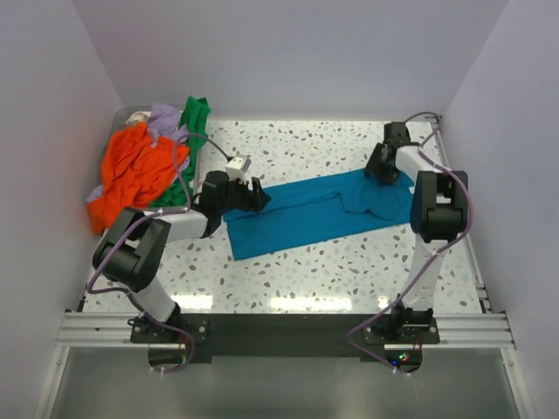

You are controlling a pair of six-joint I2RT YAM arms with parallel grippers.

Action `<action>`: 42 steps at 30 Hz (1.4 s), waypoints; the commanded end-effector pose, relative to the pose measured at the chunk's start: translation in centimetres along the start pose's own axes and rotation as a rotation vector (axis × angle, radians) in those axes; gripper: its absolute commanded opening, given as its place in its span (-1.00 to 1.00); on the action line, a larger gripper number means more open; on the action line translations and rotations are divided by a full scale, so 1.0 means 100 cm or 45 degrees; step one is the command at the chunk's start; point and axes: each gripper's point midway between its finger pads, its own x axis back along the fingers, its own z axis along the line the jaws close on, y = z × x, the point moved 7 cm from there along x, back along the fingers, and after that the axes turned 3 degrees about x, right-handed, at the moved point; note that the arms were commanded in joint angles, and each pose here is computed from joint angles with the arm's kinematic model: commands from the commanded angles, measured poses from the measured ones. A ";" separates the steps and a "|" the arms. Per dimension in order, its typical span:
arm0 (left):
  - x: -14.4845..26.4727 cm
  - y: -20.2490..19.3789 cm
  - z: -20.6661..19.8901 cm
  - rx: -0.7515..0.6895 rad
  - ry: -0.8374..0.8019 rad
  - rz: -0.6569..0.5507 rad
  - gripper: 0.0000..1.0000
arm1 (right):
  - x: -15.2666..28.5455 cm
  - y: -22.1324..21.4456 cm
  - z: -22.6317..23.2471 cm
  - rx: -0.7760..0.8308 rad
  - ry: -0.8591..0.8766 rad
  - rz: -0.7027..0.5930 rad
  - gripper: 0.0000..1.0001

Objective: Fold and stack the t-shirts
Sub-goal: Fold the tshirt

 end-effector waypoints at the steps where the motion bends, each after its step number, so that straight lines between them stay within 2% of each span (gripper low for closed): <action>1: 0.007 0.006 0.005 -0.081 0.047 -0.041 0.50 | -0.023 0.007 0.014 0.085 -0.077 0.076 0.18; 3: 0.004 -0.002 0.011 -0.098 0.069 -0.014 0.52 | -0.039 0.006 0.019 0.113 -0.092 0.136 0.18; 4: 0.004 -0.007 0.014 -0.102 0.086 0.003 0.53 | -0.037 0.023 0.029 0.110 -0.062 0.088 0.18; 12: -0.008 -0.044 0.028 -0.045 0.098 0.112 0.54 | -0.046 0.056 0.066 0.163 0.029 0.069 0.23; 19: 0.000 -0.083 0.030 0.070 0.064 0.209 0.53 | -0.059 0.050 0.090 0.189 0.116 0.094 0.27; 25: 0.026 -0.115 0.018 0.171 -0.018 0.237 0.50 | -0.059 0.047 0.121 0.221 0.187 0.068 0.32; 30: 0.045 -0.141 0.001 0.187 -0.052 0.301 0.49 | -0.059 0.037 0.151 0.255 0.283 0.068 0.35; 33: 0.058 -0.152 -0.008 0.208 -0.051 0.317 0.49 | -0.060 0.033 0.161 0.260 0.317 0.065 0.37; 38: 0.078 -0.160 -0.035 0.207 -0.160 0.304 0.49 | -0.057 0.030 0.173 0.284 0.381 0.061 0.38; 42: 0.092 -0.168 -0.052 0.212 -0.232 0.322 0.49 | -0.037 0.032 0.183 0.333 0.449 0.046 0.38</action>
